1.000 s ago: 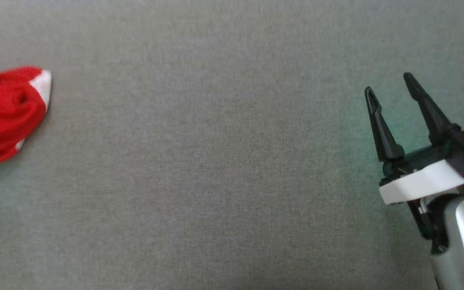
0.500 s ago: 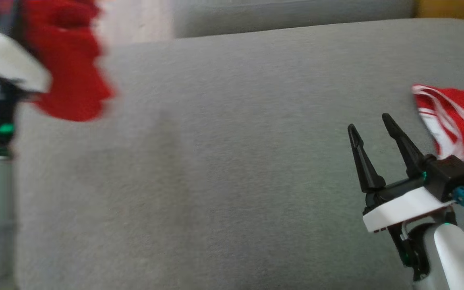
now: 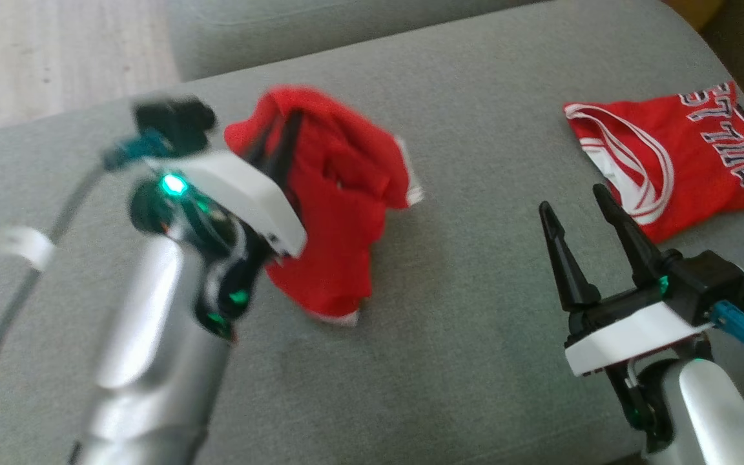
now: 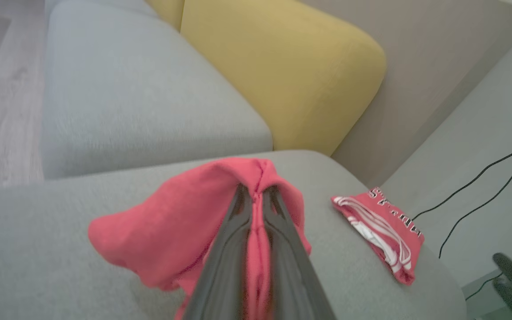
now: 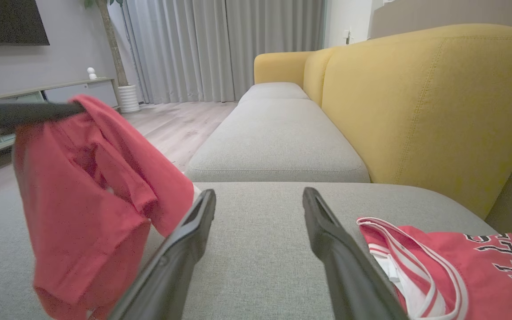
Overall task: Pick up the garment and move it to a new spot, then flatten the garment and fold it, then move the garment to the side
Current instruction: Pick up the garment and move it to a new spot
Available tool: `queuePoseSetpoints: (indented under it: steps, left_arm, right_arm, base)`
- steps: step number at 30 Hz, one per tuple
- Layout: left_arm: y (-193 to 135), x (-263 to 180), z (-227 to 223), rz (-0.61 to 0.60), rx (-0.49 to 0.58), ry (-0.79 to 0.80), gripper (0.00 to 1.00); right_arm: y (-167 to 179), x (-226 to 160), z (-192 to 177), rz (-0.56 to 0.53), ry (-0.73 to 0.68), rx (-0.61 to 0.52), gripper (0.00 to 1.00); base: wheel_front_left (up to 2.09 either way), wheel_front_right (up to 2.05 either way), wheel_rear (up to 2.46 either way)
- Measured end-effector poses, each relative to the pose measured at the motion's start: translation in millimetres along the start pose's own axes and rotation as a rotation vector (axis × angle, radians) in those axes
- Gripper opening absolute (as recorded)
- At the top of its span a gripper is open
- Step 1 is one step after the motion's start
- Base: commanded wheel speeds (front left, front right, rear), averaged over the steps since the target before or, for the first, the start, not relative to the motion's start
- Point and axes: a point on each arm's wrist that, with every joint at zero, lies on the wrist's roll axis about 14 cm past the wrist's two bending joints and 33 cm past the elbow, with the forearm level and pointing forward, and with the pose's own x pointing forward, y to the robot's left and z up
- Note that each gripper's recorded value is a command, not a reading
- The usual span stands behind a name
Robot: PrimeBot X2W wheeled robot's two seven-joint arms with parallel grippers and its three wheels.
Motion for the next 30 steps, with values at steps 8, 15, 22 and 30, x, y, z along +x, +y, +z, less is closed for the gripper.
queuePoseSetpoints:
  steps: [8, 15, 22, 30]
  left_arm:
    - [6, 15, -86, 0.023, -0.042, 0.141, 0.56]
    - [12, -1, -58, 0.030, -0.016, -0.079, 1.00]
    - [65, -62, -49, 0.175, 0.109, -0.243, 1.00]
    - [114, -146, -56, 0.410, 0.146, -0.333, 1.00]
  right_arm:
    - [-5, 2, -5, -0.016, 0.010, 0.002, 1.00]
    - [1, 3, -4, 0.002, 0.005, 0.005, 1.00]
    - [10, 6, -4, 0.032, 0.003, 0.020, 1.00]
    - [15, -8, -18, 0.033, 0.045, 0.051, 1.00]
  base:
    - [0.00, 0.00, 0.00]
    - [0.00, 0.00, 0.00]
    - [0.00, 0.00, 0.00]
    - [0.00, 0.00, 0.00]
